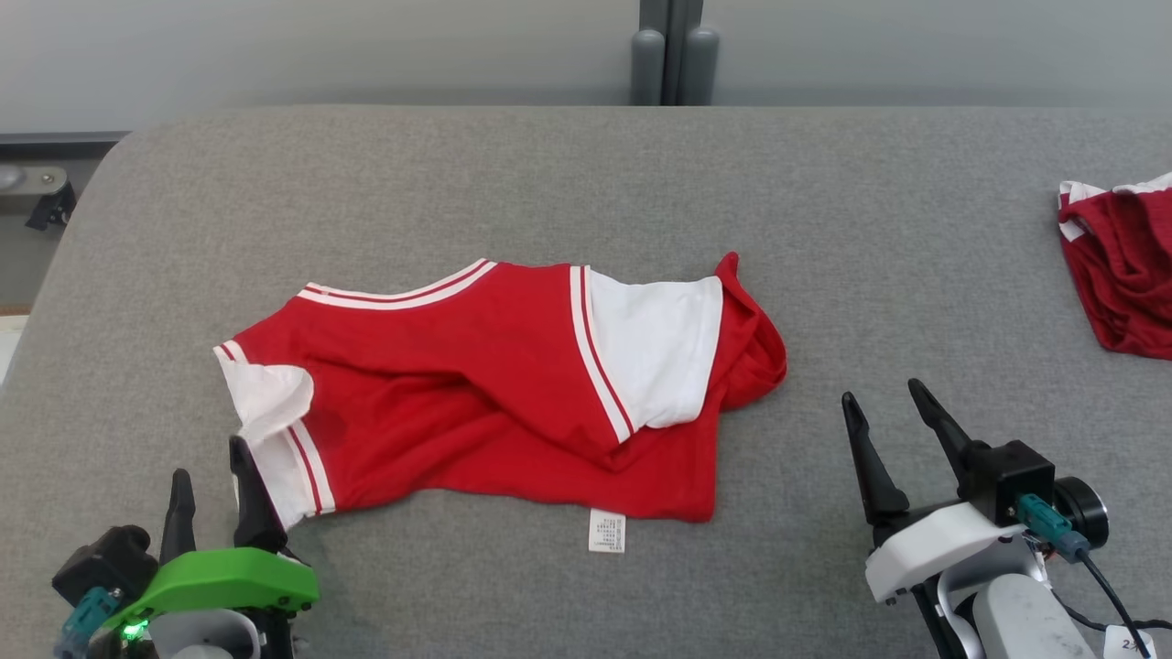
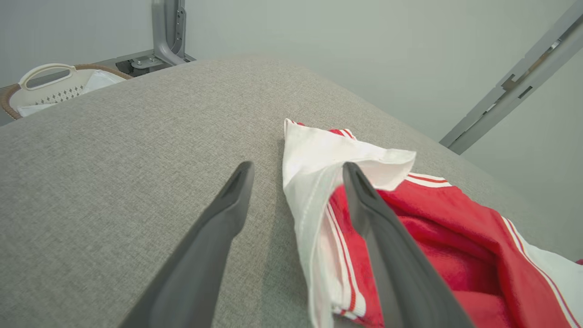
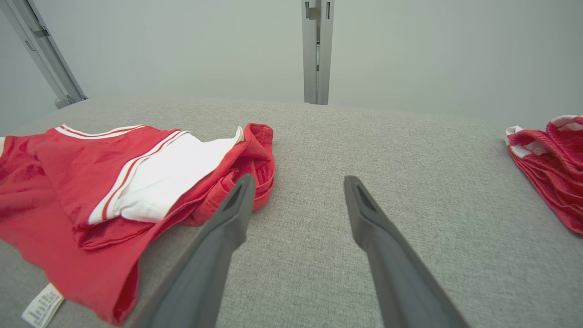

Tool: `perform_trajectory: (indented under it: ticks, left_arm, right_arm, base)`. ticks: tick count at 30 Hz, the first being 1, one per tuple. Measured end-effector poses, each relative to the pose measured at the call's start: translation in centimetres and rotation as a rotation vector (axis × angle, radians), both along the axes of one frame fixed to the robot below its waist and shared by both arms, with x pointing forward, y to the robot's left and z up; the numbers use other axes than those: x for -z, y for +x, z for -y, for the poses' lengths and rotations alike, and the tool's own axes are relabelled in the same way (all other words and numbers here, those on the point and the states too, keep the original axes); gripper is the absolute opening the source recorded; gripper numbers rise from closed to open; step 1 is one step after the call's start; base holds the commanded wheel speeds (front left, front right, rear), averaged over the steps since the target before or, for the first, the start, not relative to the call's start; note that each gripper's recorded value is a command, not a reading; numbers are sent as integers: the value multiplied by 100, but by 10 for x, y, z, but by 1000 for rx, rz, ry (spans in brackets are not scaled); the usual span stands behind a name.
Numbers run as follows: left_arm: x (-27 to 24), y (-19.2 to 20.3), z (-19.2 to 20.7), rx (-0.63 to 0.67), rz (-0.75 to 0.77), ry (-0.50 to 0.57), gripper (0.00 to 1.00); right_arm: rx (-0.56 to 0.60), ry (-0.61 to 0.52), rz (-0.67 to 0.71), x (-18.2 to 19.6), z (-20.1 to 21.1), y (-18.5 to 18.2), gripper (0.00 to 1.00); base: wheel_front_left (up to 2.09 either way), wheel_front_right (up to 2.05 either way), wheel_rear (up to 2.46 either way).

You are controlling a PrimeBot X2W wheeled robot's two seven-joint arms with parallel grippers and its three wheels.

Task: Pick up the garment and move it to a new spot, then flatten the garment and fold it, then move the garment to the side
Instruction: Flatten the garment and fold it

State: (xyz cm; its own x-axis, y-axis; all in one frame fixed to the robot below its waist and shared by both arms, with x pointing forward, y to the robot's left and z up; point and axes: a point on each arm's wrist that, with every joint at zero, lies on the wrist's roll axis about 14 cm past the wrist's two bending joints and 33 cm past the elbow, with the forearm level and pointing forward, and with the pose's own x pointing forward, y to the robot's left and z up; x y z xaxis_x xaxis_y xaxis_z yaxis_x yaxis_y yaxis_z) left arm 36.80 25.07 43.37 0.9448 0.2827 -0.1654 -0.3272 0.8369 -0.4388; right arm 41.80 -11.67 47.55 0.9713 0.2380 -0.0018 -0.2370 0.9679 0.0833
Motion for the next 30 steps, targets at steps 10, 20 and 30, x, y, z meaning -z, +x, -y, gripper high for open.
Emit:
perform_trajectory:
  ticks: [10, 20, 30]
  left_arm:
    - [-24, -2, -5, 13, 65, 80, 100]
    - [-35, -7, -2, 32, 93, 114, 100]
    - [-36, -15, -9, -3, 88, 114, 100]
  right_arm:
    - [-75, -56, 15, -3, -25, 18, 100]
    - [-211, -145, -81, 8, -75, 55, 100]
    - [-308, -191, -337, 58, -109, 64, 100]
  base:
    - [0, 0, 0]
    - [0, 0, 0]
    - [0, 0, 0]
